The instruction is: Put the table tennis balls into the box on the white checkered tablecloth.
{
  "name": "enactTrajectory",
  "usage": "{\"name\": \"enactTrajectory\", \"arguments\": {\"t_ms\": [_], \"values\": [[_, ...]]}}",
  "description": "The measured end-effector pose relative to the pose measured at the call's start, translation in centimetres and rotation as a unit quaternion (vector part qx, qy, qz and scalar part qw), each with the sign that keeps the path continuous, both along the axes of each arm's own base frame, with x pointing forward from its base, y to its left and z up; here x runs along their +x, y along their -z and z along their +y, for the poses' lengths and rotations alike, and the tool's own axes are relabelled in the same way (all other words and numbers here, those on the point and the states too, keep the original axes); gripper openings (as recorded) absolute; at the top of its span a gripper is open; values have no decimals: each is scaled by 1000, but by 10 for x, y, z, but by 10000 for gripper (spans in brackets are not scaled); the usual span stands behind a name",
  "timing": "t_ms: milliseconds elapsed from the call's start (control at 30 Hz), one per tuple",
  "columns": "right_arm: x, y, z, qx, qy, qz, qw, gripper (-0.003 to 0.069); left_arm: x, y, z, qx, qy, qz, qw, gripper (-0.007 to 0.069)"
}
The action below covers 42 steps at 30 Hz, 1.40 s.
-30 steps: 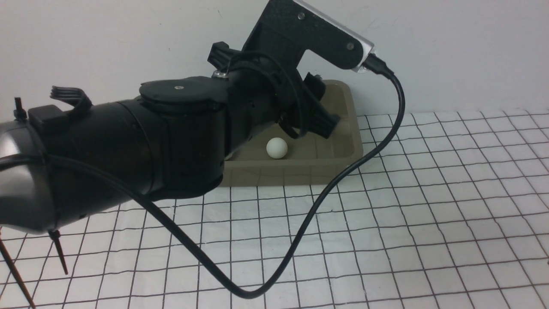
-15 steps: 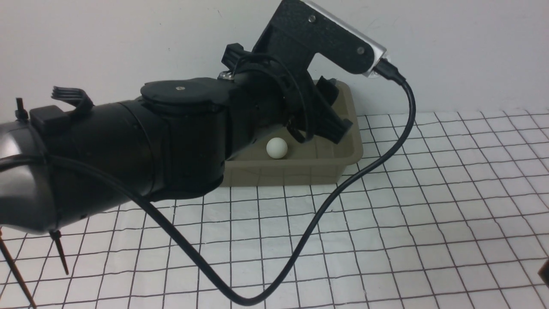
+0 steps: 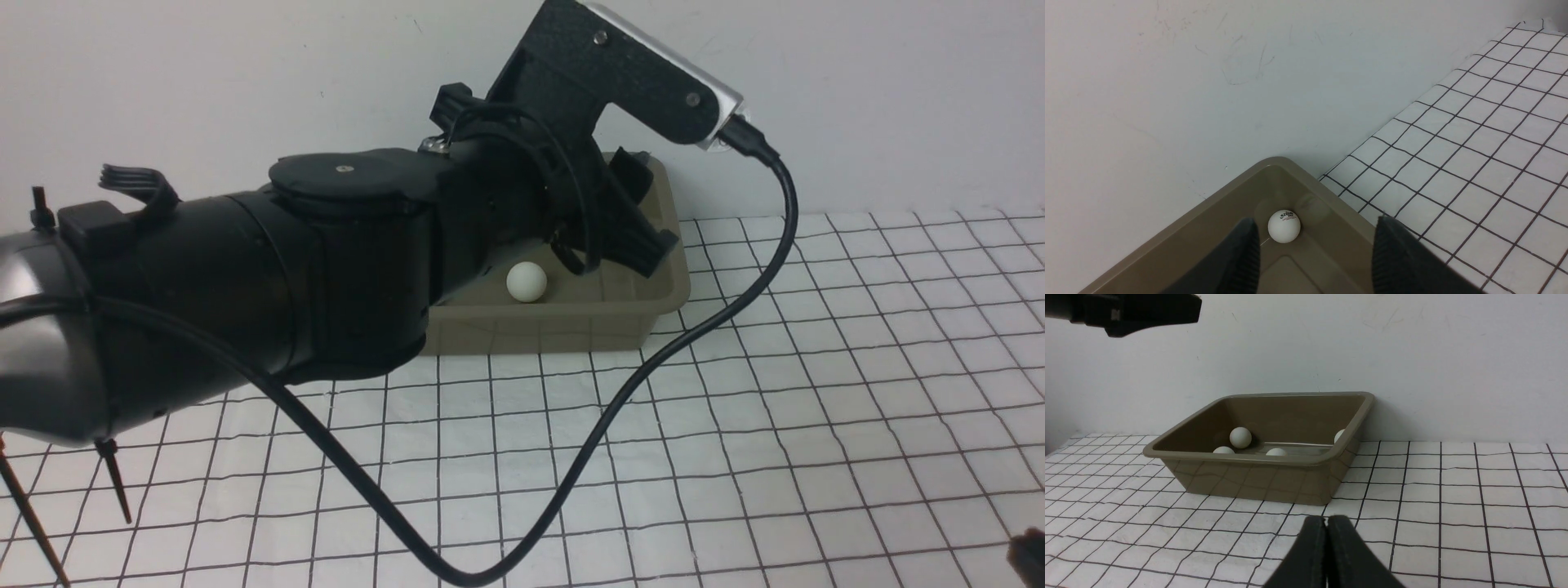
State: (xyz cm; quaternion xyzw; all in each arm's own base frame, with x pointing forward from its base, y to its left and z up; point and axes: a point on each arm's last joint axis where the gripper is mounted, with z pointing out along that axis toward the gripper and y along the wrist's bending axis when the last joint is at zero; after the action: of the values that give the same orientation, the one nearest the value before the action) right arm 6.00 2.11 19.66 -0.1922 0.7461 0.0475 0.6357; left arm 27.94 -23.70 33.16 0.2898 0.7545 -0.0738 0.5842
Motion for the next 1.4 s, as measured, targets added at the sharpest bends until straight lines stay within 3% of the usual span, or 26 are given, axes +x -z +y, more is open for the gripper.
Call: {"name": "enactTrajectory", "arguments": {"t_ms": [467, 867, 1400], "values": [[1, 13, -6, 4, 50, 37, 998, -16, -2, -1, -4, -11, 24, 3, 1000, 342], [1, 14, -5, 5, 49, 40, 998, -16, -7, -1, -12, -24, 74, 4, 997, 342], [1, 14, -5, 5, 49, 41, 998, -16, -12, -11, -9, -30, 80, -9, 996, 342]]}}
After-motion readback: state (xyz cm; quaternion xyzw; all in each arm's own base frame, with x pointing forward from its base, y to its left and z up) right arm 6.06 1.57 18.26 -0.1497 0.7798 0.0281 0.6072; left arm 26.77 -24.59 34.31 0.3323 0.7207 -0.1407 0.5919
